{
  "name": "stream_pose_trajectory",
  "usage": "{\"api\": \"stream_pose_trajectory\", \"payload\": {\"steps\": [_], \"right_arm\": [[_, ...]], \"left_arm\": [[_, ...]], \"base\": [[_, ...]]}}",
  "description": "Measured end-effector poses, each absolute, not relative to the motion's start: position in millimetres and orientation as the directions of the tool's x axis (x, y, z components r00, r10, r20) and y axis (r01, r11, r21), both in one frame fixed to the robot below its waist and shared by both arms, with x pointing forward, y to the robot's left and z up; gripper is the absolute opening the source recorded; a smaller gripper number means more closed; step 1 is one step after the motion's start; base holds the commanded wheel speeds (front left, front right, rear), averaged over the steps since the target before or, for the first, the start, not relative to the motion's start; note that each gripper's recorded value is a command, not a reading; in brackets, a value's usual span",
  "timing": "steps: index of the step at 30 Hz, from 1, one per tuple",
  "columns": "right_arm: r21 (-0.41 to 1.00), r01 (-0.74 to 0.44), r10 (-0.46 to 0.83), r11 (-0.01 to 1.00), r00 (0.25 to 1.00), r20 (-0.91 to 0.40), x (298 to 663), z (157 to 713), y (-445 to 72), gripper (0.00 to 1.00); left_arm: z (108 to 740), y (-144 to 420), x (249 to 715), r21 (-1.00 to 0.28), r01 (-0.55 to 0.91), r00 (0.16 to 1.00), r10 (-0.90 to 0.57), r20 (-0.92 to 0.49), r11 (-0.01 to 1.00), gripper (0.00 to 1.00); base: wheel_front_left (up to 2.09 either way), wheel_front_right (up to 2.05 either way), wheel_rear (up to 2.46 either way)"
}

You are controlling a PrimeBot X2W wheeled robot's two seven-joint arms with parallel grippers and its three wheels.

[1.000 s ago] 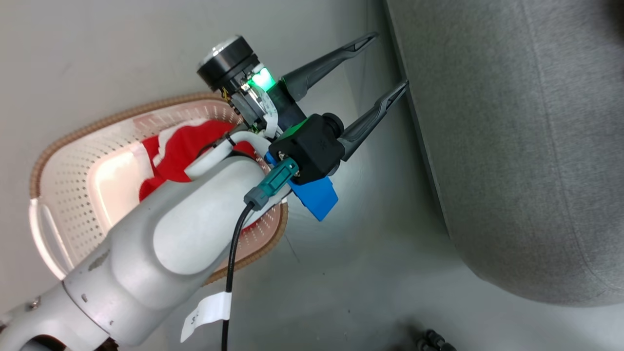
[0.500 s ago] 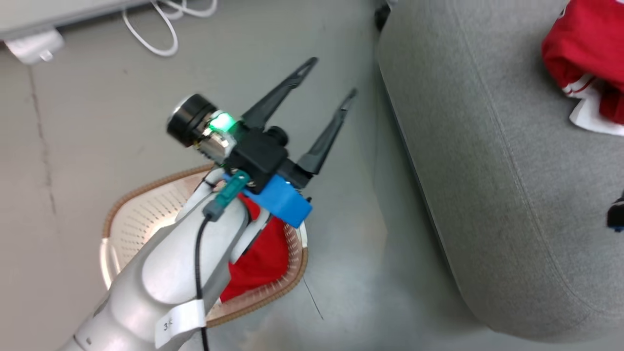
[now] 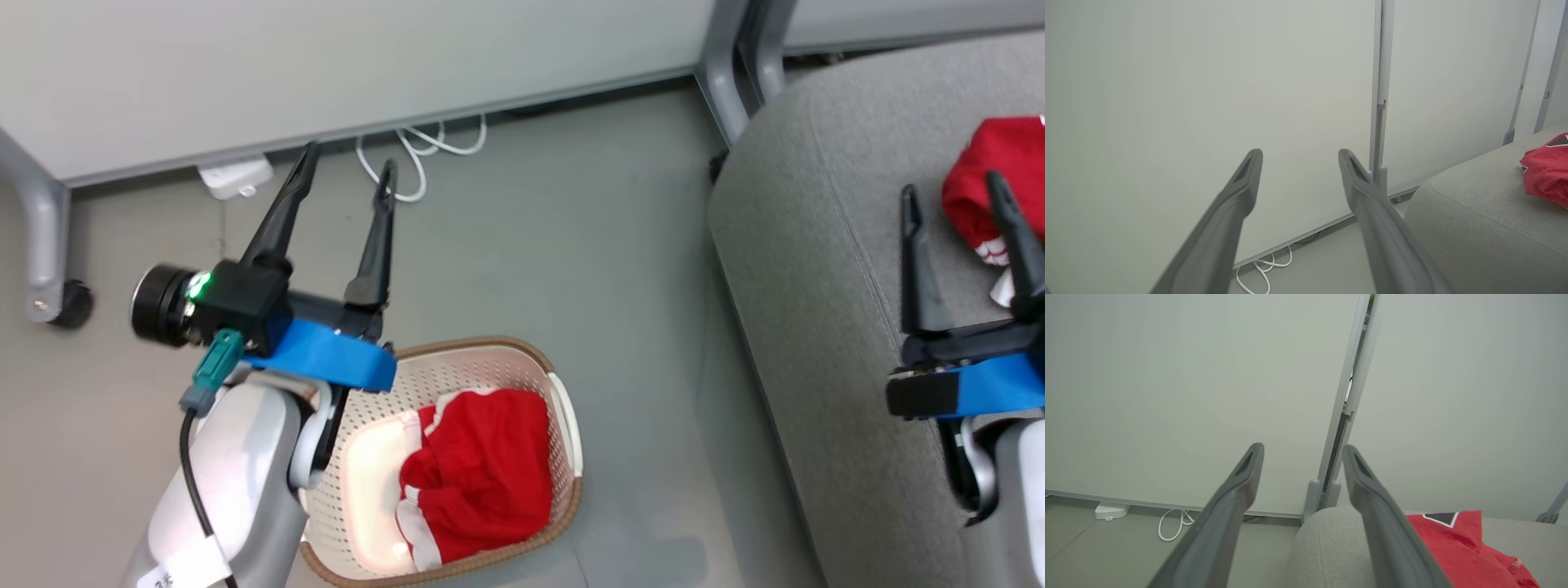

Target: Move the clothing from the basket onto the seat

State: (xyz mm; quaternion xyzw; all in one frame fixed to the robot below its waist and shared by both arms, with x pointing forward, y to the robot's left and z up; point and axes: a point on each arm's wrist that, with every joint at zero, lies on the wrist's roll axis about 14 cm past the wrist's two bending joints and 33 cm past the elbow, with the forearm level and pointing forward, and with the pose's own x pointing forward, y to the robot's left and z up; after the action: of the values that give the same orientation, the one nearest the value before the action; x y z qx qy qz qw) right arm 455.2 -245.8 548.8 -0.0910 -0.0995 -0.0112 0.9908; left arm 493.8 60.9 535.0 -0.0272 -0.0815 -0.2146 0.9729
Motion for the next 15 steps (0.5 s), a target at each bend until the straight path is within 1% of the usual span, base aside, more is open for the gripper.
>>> {"api": "stream_pose_trajectory", "payload": {"steps": [6, 15], "right_arm": [[-0.145, -0.073, 0.106, 0.987, 0.966, 0.236, 456, 563, -199, 1.0], [-0.078, -0.158, 0.172, 0.984, 0.96, 0.22, 437, 557, -161, 1.0]], "left_arm": [[538, 109, 469, -0.023, 0.294, 0.944, -0.286, 0.164, 0.956, 1.0], [536, 155, 424, -0.033, 0.168, 0.975, -0.161, 0.153, 0.985, 1.0]], "base": [[0.0, 0.0, 0.0], [0.0, 0.0, 0.0]]}}
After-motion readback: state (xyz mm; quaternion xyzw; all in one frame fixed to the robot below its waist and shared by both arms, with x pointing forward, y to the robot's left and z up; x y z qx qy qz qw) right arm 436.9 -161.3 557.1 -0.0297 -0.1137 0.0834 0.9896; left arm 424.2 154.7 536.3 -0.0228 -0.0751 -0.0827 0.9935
